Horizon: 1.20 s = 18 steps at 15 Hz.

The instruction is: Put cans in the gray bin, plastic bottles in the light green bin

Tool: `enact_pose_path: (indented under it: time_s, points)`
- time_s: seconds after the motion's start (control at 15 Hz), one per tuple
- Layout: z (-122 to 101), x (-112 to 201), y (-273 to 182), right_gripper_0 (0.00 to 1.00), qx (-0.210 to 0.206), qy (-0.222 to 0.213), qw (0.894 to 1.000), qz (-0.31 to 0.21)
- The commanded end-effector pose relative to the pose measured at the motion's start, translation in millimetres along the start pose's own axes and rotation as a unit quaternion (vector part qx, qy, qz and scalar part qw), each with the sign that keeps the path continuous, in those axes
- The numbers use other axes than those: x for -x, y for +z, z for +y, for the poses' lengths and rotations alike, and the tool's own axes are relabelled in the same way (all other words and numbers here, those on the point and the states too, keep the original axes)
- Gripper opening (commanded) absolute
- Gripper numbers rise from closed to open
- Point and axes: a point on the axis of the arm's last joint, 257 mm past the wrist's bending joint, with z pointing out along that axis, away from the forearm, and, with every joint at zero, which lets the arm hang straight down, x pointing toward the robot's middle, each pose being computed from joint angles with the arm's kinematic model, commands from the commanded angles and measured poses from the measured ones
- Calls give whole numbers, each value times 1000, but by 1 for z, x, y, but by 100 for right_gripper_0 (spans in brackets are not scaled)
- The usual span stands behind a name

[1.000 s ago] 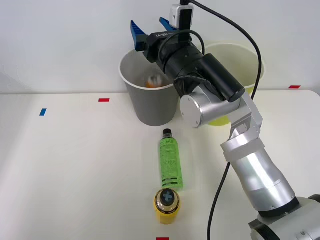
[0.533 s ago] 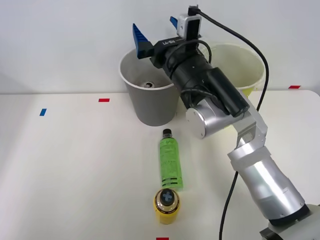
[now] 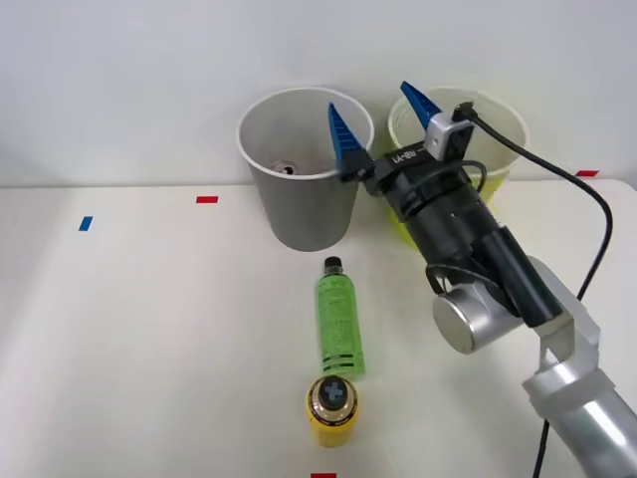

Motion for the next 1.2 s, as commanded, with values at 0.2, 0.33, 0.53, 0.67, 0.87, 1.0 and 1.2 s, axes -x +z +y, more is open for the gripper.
enact_pose_path:
  time_s: [0.2, 0.33, 0.53, 0.67, 0.87, 1.0, 1.2]
  points:
    - [-19, 3, -60, 100, -12, -2, 1000, -1]
    - [-29, -7, -87, 100, -33, 6, 999, 2]
    - [-42, -28, -132, 100, -70, 20, 997, 19]
    - [-47, -35, -154, 100, -85, 24, 996, 27]
    - [-54, -45, -180, 100, -105, 29, 993, 40]
    - [-58, -52, -198, 100, -119, 31, 991, 52]
    - [-62, -61, -229, 100, -142, 32, 987, 67]
